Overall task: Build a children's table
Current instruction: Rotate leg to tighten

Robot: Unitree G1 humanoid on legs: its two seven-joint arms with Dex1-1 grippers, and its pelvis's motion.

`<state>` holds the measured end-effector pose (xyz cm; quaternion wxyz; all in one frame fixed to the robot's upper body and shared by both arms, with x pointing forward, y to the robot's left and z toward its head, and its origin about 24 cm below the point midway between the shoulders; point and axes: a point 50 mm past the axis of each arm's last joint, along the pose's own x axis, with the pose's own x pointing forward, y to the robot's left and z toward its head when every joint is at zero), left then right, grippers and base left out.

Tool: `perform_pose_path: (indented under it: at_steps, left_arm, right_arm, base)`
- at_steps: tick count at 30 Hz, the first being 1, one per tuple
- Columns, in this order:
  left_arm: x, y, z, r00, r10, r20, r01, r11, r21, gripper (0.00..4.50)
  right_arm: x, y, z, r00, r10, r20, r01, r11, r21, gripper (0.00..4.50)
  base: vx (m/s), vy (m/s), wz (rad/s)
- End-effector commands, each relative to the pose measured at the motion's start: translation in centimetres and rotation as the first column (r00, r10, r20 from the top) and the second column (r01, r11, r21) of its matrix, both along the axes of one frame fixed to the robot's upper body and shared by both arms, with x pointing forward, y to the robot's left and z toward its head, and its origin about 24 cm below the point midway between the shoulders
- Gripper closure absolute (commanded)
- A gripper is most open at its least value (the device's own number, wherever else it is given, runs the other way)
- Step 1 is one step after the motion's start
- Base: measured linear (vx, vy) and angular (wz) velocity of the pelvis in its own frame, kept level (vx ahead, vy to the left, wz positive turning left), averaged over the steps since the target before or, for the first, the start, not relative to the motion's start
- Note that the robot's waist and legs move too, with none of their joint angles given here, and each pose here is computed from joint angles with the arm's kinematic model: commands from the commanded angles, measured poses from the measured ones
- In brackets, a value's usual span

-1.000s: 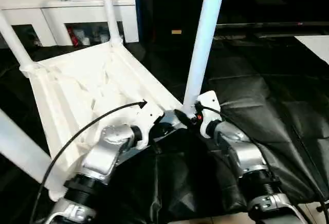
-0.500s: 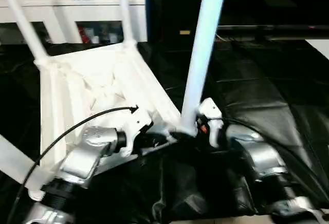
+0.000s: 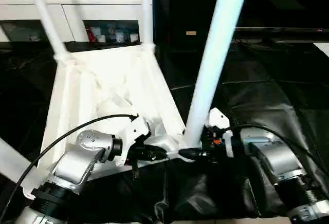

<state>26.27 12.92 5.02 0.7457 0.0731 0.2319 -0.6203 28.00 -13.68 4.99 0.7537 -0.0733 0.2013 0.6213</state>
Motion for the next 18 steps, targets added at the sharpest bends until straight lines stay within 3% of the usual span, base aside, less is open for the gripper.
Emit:
perform_pose_path:
  at_steps: [1,7,10,11,13,14,18]
  left_arm:
    - [0.0,-1.7,2.2,0.993,-0.087,0.083,0.094,0.992,-0.083,4.50]
    - [0.5,-2.2,2.2,0.993,-0.037,0.116,0.047,0.995,-0.086,4.50]
    - [1.2,-3.1,2.2,0.989,0.034,0.144,-0.020,0.995,-0.095,4.50]
    - [1.7,-4.0,2.2,0.982,0.092,0.165,-0.077,0.992,-0.097,4.50]
    - [2.0,-4.5,2.2,0.977,0.125,0.175,-0.109,0.989,-0.097,4.50]
    - [2.6,-5.7,2.1,0.961,0.198,0.192,-0.182,0.978,-0.100,4.50]
    - [2.8,-6.5,2.1,0.952,0.236,0.196,-0.218,0.970,-0.107,4.50]
  right_arm:
    - [-1.1,1.3,-0.7,0.995,0.088,-0.051,-0.088,0.996,0.005,1.41]
    - [-0.7,2.0,-1.1,0.999,0.029,-0.014,-0.029,1.000,0.014,1.74]
    - [0.4,2.8,-1.6,0.991,-0.128,0.031,0.127,0.992,0.022,1.78]
    - [1.5,3.6,-2.1,0.958,-0.282,0.049,0.281,0.960,0.023,1.80]
    - [1.9,4.1,-2.3,0.938,-0.343,0.049,0.342,0.939,0.029,1.80]
    - [2.4,5.4,-2.6,0.897,-0.441,0.030,0.440,0.897,0.027,1.80]
    - [2.6,6.3,-2.6,0.883,-0.468,0.036,0.467,0.884,0.029,1.80]
  base:
    - [0.000,0.000,0.00]
    - [0.000,0.000,0.00]
    - [0.000,0.000,0.00]
    - [0.000,0.000,0.00]
    - [0.000,0.000,0.00]
    - [0.000,0.000,0.00]
    - [0.000,0.000,0.00]
